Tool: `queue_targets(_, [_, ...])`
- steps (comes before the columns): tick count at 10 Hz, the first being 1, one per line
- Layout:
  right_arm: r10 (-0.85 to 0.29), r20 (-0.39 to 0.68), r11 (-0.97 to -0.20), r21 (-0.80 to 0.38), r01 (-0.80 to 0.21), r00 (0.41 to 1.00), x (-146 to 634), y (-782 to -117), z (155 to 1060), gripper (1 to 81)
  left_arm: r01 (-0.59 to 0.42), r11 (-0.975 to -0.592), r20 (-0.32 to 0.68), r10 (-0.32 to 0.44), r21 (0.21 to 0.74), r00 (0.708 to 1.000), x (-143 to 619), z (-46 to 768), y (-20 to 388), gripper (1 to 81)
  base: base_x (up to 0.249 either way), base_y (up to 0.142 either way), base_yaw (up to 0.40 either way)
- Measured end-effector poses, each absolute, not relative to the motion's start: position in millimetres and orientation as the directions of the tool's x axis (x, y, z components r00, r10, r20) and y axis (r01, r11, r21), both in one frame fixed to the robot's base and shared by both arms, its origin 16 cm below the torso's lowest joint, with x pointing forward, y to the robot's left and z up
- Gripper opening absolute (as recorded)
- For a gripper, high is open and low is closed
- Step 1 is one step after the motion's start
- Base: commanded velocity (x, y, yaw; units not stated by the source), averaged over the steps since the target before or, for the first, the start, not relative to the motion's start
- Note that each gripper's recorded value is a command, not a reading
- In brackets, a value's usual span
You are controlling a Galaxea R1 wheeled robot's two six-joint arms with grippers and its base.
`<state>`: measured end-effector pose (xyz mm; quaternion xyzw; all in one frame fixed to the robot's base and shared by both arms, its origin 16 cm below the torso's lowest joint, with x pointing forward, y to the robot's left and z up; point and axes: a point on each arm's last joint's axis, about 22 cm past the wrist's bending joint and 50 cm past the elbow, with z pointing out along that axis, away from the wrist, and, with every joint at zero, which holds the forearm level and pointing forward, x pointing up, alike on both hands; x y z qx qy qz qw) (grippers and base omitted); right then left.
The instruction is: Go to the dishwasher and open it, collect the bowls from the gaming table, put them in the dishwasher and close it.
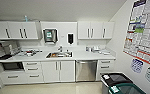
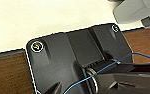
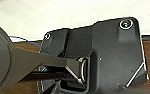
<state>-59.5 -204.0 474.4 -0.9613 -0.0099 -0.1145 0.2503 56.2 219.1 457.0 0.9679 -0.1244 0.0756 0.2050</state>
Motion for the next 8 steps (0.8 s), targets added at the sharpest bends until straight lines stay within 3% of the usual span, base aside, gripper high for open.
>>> queue_targets(5, [-0.035,0.235,-0.885,-0.459,0.079,0.971,-56.8,-219.4,472.8,81.1,-0.274,-0.876,0.205,-0.206,0.396,0.957,54.2,458.7,205.1,81.1,0.129,0.000,0.000])
queue_targets(7, [-0.041,0.230,-0.865,-0.495,0.081,0.972,-56.2,-189.4,475.8,81.1,-0.271,-0.894,0.199,-0.211,0.357,0.957,59.4,456.3,235.0,81.1,0.128,0.000,0.000])
queue_targets(8, [-0.040,0.232,-0.870,-0.486,0.080,0.972,-57.3,-197.6,475.3,81.1,-0.272,-0.891,0.201,-0.210,0.363,0.957,57.9,456.2,229.7,81.1,0.128,0.000,0.000])
